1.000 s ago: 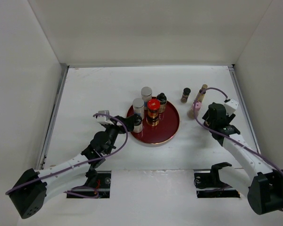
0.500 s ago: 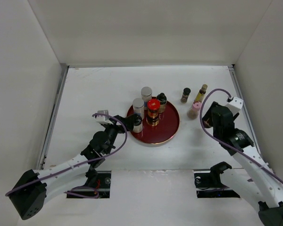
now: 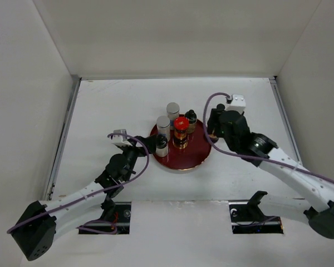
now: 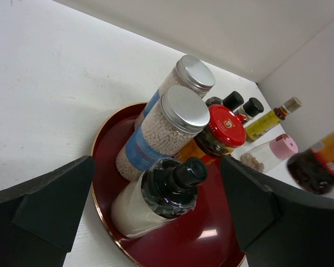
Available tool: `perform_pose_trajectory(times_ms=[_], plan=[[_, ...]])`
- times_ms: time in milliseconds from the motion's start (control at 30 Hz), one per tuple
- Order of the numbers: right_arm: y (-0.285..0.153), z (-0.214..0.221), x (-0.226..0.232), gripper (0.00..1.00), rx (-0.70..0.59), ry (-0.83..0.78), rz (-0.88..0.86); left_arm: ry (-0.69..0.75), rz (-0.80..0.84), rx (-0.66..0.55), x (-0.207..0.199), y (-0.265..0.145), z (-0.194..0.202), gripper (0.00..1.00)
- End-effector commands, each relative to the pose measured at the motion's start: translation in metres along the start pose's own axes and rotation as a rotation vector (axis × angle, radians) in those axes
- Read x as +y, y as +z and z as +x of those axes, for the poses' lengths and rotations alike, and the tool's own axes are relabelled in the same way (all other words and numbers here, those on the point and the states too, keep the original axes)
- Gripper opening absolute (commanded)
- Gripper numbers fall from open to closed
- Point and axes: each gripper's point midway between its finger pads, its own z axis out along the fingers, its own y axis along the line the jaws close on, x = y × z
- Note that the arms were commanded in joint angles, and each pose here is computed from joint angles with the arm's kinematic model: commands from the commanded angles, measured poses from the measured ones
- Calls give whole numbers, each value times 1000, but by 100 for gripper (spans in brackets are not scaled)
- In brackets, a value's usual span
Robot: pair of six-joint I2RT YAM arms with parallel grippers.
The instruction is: Organize the condiment bottles
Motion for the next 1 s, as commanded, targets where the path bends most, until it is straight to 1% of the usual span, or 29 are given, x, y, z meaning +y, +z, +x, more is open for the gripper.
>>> perform_pose_trajectory(times_ms=[0,133,200,367,600,800,900,967], plan=[[21,-50,44,53,-161,106,-125,-28,-2,-23,1,0,-4,100],[57,-45,56,53,-175,79,-137,-33,-16,-33,6,1,-5,100],[76,-35,58,53,-172,50,-119,-36,-17,-37,7,0,-6,100],[114,-2,58,53,-112,9,-67,-36,-30,-25,11,3,-1,100],[129,11,47,53,-115,-10,-2,-38,-29,-29,12,3,-2,100],[133,32,30,55,-96,0,39,-35,-32,-24,12,4,0,100],[131,39,25,59,-91,14,46,-42,-28,-37,11,3,-4,100],[129,41,23,64,-86,22,42,-38,-31,-30,12,3,-2,100]])
